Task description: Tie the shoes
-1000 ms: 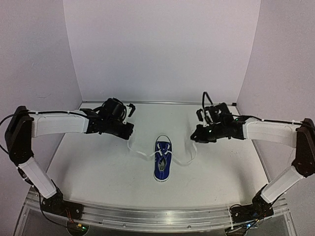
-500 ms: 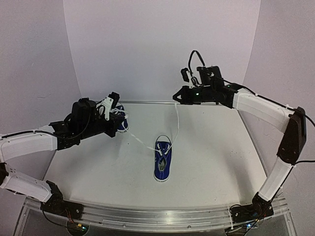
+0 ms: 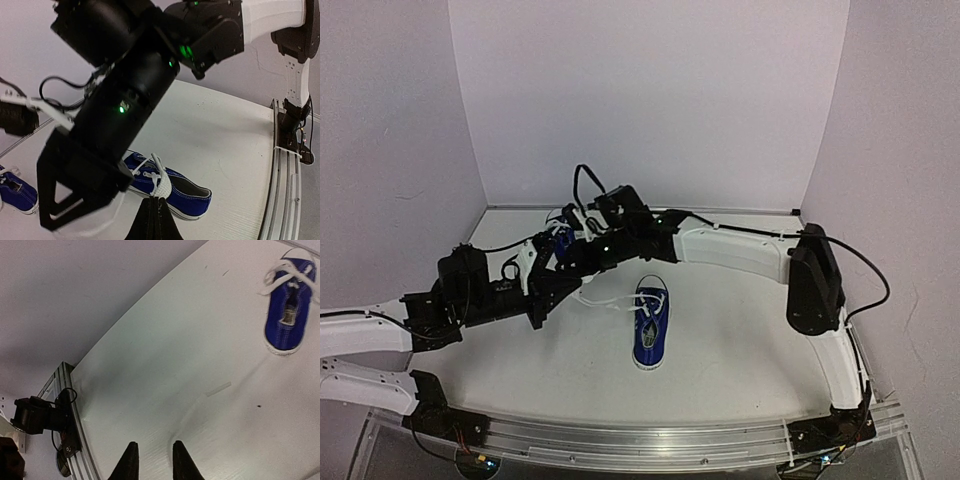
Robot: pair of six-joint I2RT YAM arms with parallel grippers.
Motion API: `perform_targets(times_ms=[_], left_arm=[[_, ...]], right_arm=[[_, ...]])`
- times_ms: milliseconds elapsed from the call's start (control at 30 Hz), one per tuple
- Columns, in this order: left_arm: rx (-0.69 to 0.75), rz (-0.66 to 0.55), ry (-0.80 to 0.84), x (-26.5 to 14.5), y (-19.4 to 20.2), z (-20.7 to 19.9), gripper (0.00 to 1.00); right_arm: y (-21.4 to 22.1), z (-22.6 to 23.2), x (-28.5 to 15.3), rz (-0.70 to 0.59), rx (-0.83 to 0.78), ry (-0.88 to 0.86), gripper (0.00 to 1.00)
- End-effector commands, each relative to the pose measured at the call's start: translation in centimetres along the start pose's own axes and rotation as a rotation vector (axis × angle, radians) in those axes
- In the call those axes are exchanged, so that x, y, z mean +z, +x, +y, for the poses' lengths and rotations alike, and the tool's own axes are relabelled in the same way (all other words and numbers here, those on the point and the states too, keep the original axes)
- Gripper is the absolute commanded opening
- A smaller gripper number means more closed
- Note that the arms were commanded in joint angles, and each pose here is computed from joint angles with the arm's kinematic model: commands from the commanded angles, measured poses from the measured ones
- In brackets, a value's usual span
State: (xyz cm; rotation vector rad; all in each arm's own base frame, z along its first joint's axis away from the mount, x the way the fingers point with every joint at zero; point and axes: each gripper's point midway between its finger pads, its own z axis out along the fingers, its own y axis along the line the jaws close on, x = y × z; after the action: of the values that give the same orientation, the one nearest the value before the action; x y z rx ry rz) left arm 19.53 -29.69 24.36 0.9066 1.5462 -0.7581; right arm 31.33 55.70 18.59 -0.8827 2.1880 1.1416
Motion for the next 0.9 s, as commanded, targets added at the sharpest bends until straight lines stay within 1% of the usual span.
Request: perform_targets(times_ms=[0,33,67,133,167,233,333,400,500,633,700,867], left_arm=[[0.034,-0.075,0.008,-1.3,-1.7,-0.3,0.00],[0.040,-0.067,0.011,-1.4,-1.5,-0.4,0.00],[0.040,-0.057,0.009,-1.3,-1.3,-0.4,0.00],[0.042,-0.023,0.005,-1.0,-0.5,-0.2,0.00],[0.051,-0.008,0.007,-0.7,-0.2,-0.2,0.00],[0.058,0.015,0.004,-0.2,0.3,-0.1,0.00],[0.058,0.052,-0.016,0.8,0.8,0.4,0.00],[0.058,0.080,-0.028,1.4,1.1,0.7,0.00],[0.062,0.141,-0.007,2.8,2.0,0.8,0.00],[0.032,0.198,0.067,4.3,3.2,0.7,0.00],[0.008,0.228,0.110,4.9,4.0,0.7,0.00],[-0.023,0.295,0.212,5.9,5.4,0.1,0.00]], right_arm=[[-0.2,0.9,0.4,0.009,0.032,-0.052,0.74],[-0.3,0.8,-0.1,0.002,0.026,-0.038,0.84],[-0.6,0.4,-0.9,-0.009,0.020,-0.021,0.92],[-1.3,-0.8,-2.5,-0.027,0.030,0.005,0.95],[-1.9,-1.4,-3.6,-0.042,0.035,0.014,0.95],[-1.7,-3.4,-5.2,-0.041,0.047,0.044,0.93],[-1.2,-6.3,-7.9,-0.037,0.062,0.086,0.87],[-0.1,-8.1,-9.4,-0.018,0.061,0.119,0.79],[2.3,-10.3,-10.8,0.050,0.029,0.188,0.65],[5.7,-11.5,-10.9,0.178,0.001,0.230,0.52],[6.7,-11.7,-10.8,0.214,-0.004,0.234,0.46],[8.3,-12.3,-10.6,0.271,-0.015,0.234,0.39]])
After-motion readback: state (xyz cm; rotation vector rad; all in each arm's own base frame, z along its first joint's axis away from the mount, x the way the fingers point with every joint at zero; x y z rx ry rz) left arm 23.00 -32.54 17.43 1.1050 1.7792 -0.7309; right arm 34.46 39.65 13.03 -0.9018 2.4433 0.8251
